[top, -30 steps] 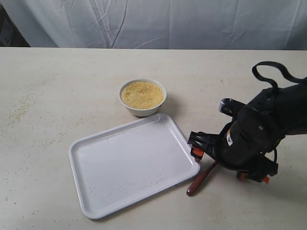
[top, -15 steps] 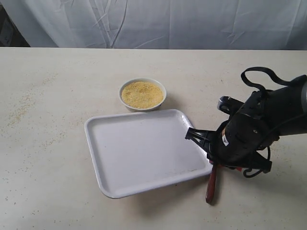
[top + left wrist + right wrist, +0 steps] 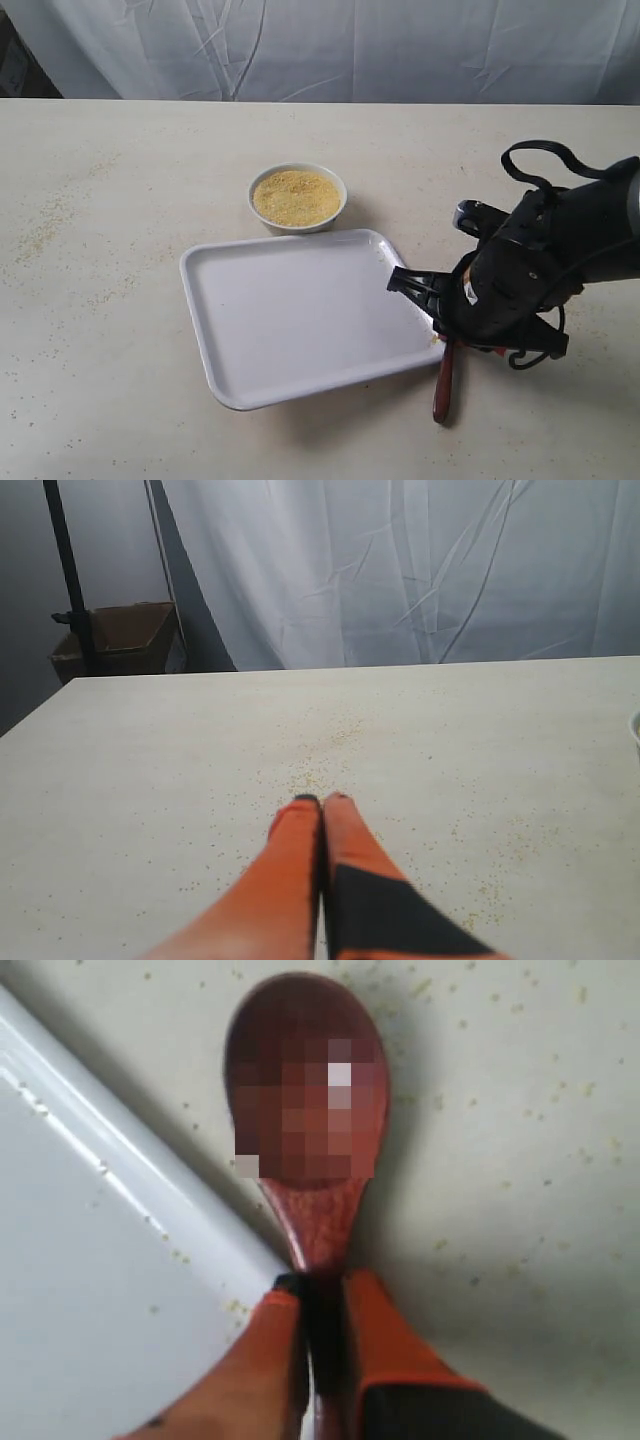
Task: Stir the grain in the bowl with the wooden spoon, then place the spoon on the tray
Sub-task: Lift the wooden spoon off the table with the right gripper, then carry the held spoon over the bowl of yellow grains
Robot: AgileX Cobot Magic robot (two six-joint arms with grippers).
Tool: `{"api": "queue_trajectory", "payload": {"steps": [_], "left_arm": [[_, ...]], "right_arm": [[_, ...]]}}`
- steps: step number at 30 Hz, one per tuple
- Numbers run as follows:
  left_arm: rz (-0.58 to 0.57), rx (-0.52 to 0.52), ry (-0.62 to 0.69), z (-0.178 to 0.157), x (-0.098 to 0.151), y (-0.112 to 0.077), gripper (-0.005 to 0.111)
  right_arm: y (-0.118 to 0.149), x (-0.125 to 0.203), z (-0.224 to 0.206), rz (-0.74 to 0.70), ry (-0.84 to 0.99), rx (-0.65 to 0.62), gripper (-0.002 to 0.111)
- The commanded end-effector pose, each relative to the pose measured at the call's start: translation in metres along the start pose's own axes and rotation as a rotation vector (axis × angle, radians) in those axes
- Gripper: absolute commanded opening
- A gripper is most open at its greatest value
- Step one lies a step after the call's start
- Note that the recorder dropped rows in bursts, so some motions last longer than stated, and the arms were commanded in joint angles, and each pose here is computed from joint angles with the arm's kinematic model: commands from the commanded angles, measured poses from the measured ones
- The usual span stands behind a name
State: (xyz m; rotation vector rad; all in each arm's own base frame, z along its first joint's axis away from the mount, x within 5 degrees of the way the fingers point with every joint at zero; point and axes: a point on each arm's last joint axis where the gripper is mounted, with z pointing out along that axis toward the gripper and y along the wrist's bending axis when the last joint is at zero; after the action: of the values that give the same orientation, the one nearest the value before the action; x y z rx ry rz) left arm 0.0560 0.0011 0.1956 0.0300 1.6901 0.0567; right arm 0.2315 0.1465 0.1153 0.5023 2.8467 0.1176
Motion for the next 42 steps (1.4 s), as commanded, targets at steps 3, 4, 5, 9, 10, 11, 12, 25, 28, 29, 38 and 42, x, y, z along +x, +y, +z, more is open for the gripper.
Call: {"api": "queue_trajectory", "payload": {"steps": [3,4,5,9,10,11,12,25,28,29,38,42], "left_arm": [[0.006,0.004,-0.008,0.000,0.000,0.000,0.000],[0.006,0.004,-0.008,0.000,0.000,0.000,0.000],[0.006,0.004,-0.008,0.000,0.000,0.000,0.000],[0.006,0.004,-0.008,0.000,0.000,0.000,0.000],[0.006,0.004,-0.008,0.000,0.000,0.000,0.000],[0.006,0.004,-0.008,0.000,0.000,0.000,0.000],[0.006,0.004,-0.008,0.000,0.000,0.000,0.000],[0.006,0.004,-0.008,0.000,0.000,0.000,0.000],[0.006,0.004,-0.008,0.000,0.000,0.000,0.000],[0.006,0.004,-0.008,0.000,0.000,0.000,0.000],[0.006,0.004,-0.008,0.000,0.000,0.000,0.000],[0.006,0.004,-0.008,0.000,0.000,0.000,0.000]], "right_arm": [[-0.007,-0.001,0.001,-0.010,0.045,0.141,0.006],[-0.006,-0.003,-0.001,-0.015,0.048,0.163,0.006],[-0.006,-0.005,-0.003,-0.016,0.050,0.184,0.006],[-0.004,-0.010,-0.009,-0.036,0.046,0.237,0.006],[-0.005,-0.010,-0.009,-0.042,0.044,0.240,0.006],[-0.005,-0.010,-0.009,-0.042,0.044,0.240,0.006],[-0.005,-0.010,-0.009,-0.049,0.043,0.240,0.006],[-0.002,-0.013,-0.008,-0.089,0.019,0.208,0.006],[-0.001,-0.013,-0.008,-0.091,0.013,0.200,0.006],[-0.001,-0.014,-0.010,-0.099,0.006,0.202,0.006],[0.000,-0.023,-0.033,-0.293,-0.077,0.151,0.005],[0.003,-0.036,-0.063,-0.478,-0.201,0.126,-0.001]]}}
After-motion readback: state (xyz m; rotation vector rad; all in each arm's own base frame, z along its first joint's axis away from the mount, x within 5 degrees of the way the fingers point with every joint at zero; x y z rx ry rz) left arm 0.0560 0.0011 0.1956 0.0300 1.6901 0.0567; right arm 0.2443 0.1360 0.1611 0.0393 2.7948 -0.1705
